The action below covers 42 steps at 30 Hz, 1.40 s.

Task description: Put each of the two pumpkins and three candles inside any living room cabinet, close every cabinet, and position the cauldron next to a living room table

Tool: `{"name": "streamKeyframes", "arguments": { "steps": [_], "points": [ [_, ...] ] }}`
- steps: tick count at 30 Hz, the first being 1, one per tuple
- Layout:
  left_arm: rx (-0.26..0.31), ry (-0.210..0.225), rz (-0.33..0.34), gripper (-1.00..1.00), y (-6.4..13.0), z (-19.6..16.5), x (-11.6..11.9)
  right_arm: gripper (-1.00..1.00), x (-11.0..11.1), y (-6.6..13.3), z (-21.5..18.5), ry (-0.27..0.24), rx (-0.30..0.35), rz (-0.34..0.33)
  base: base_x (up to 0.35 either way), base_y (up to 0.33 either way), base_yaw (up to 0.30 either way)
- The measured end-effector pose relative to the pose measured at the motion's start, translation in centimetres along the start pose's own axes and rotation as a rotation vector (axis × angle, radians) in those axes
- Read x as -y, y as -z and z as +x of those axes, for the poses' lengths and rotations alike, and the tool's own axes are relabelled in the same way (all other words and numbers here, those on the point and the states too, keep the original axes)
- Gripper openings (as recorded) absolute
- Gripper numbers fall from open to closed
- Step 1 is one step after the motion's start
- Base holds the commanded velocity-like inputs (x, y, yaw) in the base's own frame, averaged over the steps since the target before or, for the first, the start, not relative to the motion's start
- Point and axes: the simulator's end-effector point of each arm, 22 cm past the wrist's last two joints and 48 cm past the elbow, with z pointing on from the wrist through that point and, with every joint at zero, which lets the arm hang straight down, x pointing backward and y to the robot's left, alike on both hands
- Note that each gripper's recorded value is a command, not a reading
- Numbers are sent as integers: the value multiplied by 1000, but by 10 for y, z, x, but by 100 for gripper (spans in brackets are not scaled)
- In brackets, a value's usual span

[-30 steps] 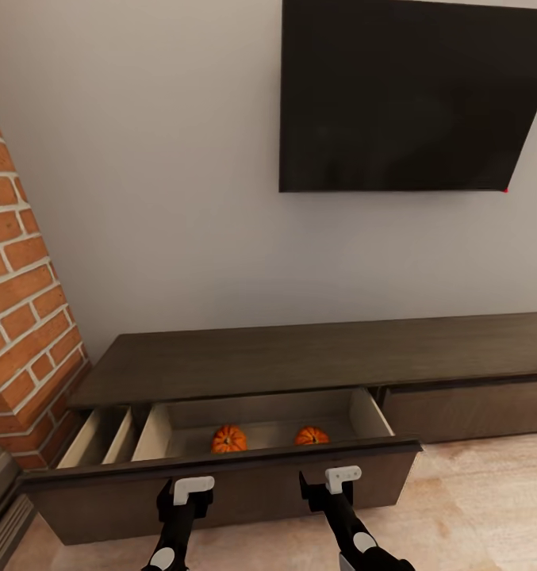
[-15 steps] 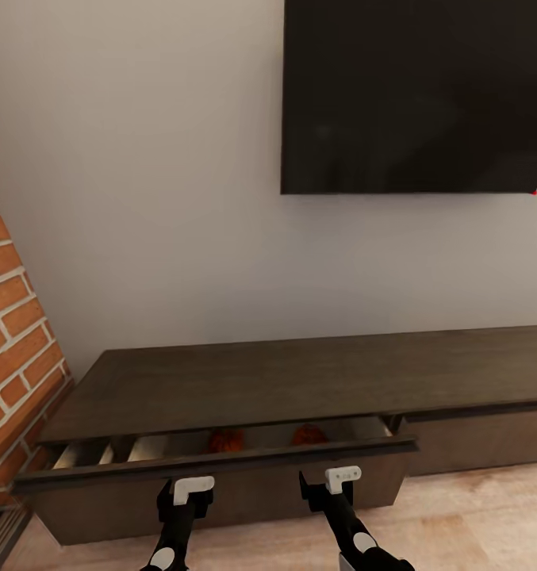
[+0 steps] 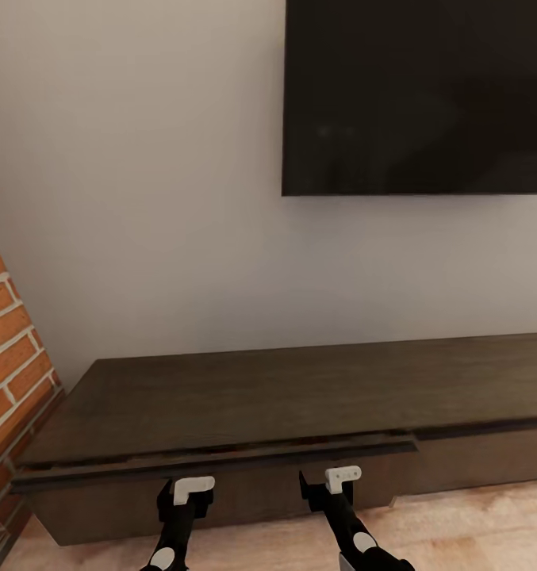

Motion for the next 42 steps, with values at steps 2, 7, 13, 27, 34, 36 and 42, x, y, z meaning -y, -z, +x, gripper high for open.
{"name": "streamKeyframes", "arguments": {
  "steps": [2,7,13,27,34,36,42],
  "points": [
    [1,-3,2,100,0,0,1,100,0,0,0,0,0,0,167,0,0],
    [1,-4,4,100,0,0,1,100,0,0,0,0,-1,0,67,0,0],
    [-6,-7,5,100,2,4,1,100,0,0,0,0,-1,0,49,0,0],
    [1,-5,5,100,0,0,1,100,1,0,1,0,-2,1,-262,0,0],
    [2,-2,-4,100,0,-1,0,100,1,0,0,0,-1,1,-112,0,0],
    [4,-1,-14,100,0,-2,-2,100,1,0,1,0,-1,1,-15,0,0],
    [45,16,-61,100,-1,-24,-8,100,1,1,-9,2,16,2,-4,0,0]
  ]
}}
